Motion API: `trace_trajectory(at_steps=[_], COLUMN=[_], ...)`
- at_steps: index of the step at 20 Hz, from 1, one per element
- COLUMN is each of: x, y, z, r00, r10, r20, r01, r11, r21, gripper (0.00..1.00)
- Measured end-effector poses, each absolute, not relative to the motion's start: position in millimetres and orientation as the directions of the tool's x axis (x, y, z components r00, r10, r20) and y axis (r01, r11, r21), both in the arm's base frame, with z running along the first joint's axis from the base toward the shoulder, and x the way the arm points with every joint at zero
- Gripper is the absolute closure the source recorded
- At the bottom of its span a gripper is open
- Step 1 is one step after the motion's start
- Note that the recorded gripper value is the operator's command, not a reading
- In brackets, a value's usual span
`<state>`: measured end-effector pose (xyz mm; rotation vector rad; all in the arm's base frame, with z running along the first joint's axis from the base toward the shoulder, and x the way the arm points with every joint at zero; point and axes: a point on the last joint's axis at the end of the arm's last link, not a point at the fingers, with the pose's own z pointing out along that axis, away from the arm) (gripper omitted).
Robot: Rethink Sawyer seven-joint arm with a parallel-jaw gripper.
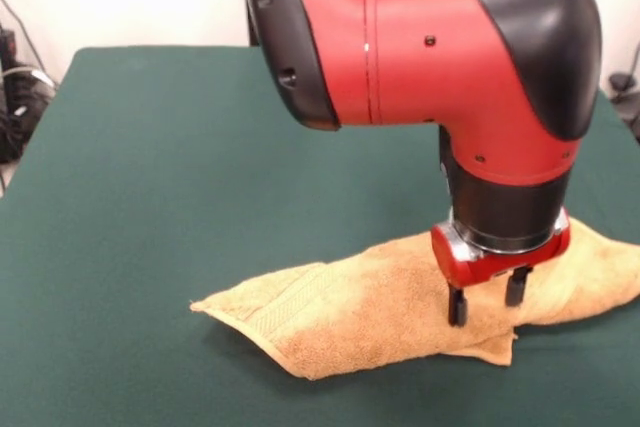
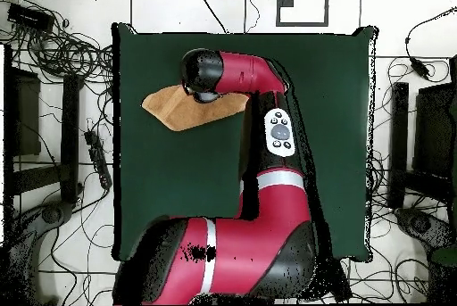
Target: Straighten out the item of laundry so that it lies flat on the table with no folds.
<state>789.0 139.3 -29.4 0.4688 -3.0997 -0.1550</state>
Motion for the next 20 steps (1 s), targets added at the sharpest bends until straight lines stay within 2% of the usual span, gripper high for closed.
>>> trace_trajectory(at_steps=[12, 20], x=[799.4, 818.7], y=[110.9, 105.2], z=[-18.2, 6.6], r00=[-0.955, -0.948], r10=[-0.292, -0.284], r20=[-0.055, -0.143], r01=[-0.293, -0.282], r11=[0.956, 0.959], r21=[-0.001, -0.037], gripper=[0.0, 0.0])
